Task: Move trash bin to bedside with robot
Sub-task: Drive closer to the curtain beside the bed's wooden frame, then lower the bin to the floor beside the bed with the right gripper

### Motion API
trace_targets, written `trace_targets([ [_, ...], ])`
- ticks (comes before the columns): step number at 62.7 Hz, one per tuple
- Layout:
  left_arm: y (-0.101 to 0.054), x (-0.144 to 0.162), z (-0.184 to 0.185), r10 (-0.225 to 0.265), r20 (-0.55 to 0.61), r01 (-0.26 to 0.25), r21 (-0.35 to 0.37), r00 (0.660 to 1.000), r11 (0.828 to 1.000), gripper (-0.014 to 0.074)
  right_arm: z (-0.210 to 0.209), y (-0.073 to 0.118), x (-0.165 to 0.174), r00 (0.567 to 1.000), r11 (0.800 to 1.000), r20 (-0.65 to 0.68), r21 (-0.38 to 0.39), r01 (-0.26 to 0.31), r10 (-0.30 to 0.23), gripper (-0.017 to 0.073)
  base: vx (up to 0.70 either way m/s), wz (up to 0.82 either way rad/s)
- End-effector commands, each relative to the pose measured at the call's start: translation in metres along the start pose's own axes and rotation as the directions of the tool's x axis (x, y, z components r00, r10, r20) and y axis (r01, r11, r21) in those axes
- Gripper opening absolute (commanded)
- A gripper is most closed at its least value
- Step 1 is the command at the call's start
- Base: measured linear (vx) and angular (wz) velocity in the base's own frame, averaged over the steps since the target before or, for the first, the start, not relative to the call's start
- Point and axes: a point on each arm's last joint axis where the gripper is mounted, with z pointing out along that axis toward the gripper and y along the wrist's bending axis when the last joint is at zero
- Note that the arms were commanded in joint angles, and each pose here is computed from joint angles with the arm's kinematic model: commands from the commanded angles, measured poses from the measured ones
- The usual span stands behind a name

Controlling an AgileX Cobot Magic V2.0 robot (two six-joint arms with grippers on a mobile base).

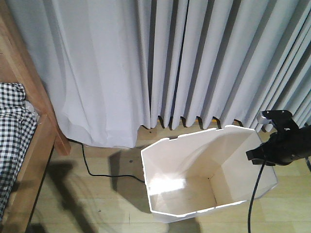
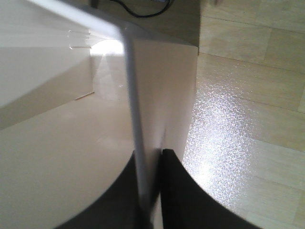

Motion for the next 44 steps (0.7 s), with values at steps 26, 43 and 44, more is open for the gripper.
trace_targets([
  [26,0.0,0.002,0.001,-0.017,0.053,0.017,0.007,0.998,1.0,-0.0006,-0.018,0.011,-0.013,0.996,0.995,0.071,-0.081,-0.05,0.056,-0.0006,0.0,0.0],
  [43,0.0,0.002,0.001,-0.017,0.053,0.017,0.007,0.998,1.0,-0.0006,-0.018,0.0,-0.021,0.972,0.985,0.165,0.012,-0.174,0.17,-0.0006,0.0,0.0],
  [44,0.0,0.002,0.001,-0.017,0.053,0.017,0.007,0.998,1.0,-0.0006,-0.017,-0.001,-0.022,0.965,0.98,0.176,0.011,-0.2,0.195,-0.0005,0.0,0.0],
])
